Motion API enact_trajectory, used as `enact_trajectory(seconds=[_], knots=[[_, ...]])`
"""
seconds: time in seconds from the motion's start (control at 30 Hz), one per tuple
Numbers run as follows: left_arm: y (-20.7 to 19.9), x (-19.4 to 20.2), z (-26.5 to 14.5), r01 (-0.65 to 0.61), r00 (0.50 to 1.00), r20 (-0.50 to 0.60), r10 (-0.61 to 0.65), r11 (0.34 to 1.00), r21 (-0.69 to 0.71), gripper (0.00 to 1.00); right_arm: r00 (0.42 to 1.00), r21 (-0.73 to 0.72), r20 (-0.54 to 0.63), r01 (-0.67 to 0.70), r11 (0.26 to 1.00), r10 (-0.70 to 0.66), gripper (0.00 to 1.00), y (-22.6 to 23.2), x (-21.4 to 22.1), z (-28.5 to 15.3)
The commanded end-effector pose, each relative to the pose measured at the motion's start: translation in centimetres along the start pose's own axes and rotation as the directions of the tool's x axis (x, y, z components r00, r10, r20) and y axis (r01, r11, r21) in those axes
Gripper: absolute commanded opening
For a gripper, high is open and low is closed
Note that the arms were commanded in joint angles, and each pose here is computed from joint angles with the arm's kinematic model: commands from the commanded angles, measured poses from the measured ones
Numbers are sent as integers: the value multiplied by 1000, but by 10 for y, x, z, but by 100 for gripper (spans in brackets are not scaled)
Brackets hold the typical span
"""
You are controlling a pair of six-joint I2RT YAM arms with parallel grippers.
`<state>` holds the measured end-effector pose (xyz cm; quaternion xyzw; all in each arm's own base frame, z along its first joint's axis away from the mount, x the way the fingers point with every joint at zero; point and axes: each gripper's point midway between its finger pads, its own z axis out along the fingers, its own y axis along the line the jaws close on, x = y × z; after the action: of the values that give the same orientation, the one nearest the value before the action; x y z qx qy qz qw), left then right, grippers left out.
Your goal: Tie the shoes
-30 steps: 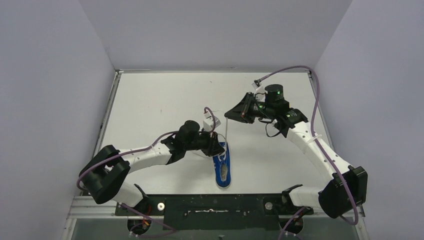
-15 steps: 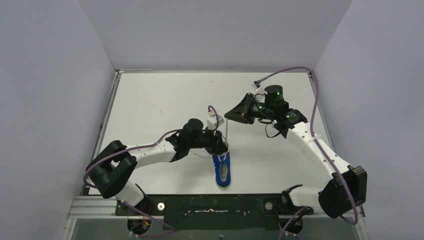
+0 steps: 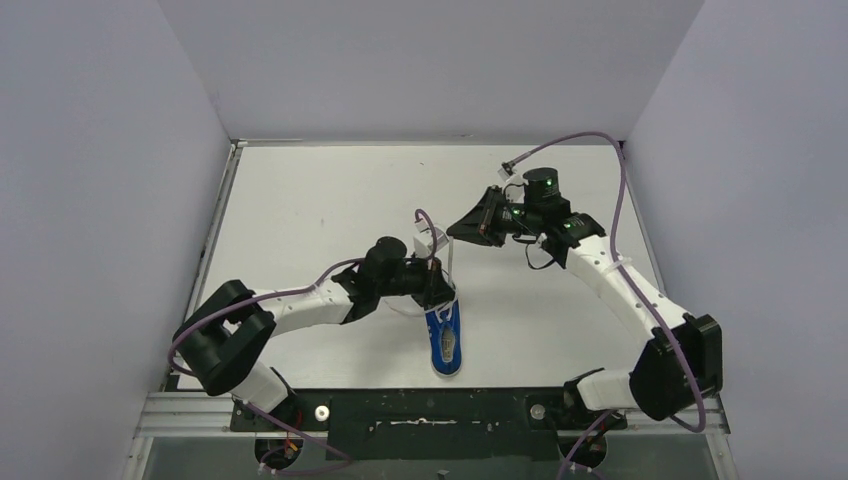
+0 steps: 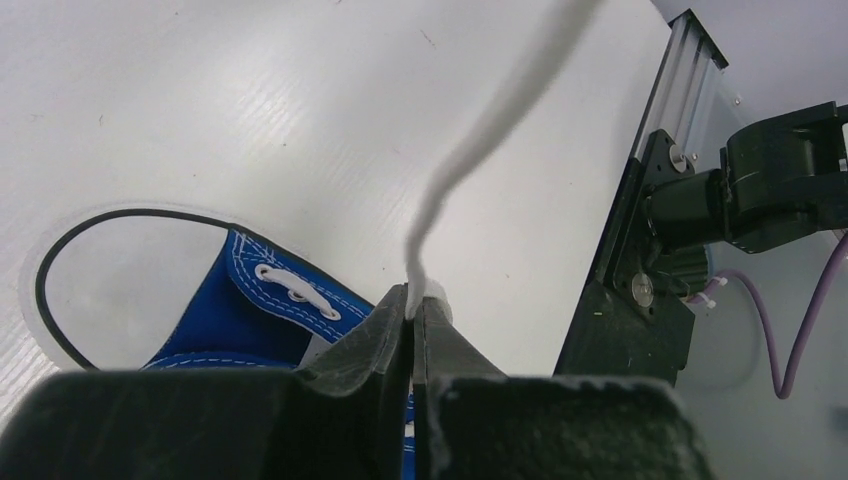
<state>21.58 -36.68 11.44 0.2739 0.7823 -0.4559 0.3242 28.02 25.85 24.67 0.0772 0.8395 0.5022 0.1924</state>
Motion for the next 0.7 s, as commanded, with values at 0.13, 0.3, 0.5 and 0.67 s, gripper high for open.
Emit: enact_trajectory(seconds=[0.13,0.3,0.5,0.67], knots=[[-10,-23,-17,-36,993,111,38,999,-20,0,980,-33,-195,25,999,-31,0,-6,1,60],[-7,-11,-25,-11,993,115,17,999,-48,0,955,29,-287,89,996,-77,0,-15,30,105],[-3,-5,-32,55,987,153,-43,996,-73,0,926,97,-367,130,987,-86,9,-35,53,131],[-4,-9,-35,116,979,179,-101,990,-75,0,893,201,-420,264,944,-160,46,-53,40,110]])
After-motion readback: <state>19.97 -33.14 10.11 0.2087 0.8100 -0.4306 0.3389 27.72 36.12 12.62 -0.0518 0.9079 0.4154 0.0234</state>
